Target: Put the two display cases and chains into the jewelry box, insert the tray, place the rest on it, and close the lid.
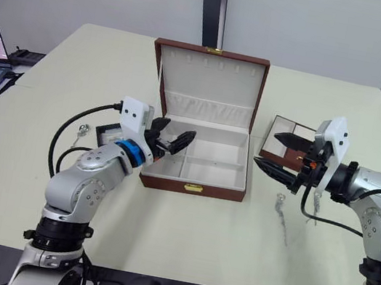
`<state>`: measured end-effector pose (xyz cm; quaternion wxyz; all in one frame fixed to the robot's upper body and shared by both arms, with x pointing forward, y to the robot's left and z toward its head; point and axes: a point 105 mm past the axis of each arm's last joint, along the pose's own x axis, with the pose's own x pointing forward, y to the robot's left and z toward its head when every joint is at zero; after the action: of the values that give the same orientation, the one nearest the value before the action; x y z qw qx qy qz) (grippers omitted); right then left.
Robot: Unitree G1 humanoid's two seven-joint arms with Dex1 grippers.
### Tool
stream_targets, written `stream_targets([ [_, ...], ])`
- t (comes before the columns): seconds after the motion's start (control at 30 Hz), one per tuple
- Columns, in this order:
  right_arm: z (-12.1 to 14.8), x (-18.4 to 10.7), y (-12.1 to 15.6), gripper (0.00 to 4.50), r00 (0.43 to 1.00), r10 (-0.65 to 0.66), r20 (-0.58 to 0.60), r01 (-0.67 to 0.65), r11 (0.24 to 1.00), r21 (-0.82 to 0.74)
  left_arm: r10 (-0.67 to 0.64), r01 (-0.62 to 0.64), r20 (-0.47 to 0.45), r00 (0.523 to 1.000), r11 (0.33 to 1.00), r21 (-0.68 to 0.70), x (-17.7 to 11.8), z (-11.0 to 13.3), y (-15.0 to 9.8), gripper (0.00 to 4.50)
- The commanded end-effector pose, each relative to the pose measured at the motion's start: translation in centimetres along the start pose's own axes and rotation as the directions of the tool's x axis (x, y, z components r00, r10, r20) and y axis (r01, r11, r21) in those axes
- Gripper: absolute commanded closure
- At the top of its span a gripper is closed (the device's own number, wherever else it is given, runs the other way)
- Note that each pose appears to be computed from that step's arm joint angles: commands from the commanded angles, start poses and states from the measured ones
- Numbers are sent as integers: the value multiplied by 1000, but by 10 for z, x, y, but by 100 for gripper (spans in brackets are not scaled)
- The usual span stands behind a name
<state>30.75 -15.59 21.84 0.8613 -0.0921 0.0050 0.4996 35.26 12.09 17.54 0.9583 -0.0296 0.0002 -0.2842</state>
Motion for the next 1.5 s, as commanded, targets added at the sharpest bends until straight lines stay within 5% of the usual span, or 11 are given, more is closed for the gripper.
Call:
stream_targets([
  [0.03, 5, -20, -9, 0, 998, -55, 4, 55, 998, -19, -125, 124, 39, 991, 992, 27, -33, 27, 7, 3],
  [0.27, -37, -71, -33, 0, 969, -201, -141, 206, 978, 19, -205, 227, -184, 961, 967, 112, -104, 27, 44, 3],
  [0.57, -100, -141, -45, 0, 898, -324, -298, 376, 916, 138, 139, -37, -387, 911, 965, 259, -178, 5, 134, 3],
  [0.97, -132, -168, -44, 0, 851, -376, -367, 454, 878, 152, 388, -300, -393, 834, 916, 267, -235, -25, 183, 3],
  [1.5, -129, -163, -49, 0, 856, -381, -349, 449, 883, 136, 427, -347, -365, 828, 900, 266, -234, -26, 188, 3],
])
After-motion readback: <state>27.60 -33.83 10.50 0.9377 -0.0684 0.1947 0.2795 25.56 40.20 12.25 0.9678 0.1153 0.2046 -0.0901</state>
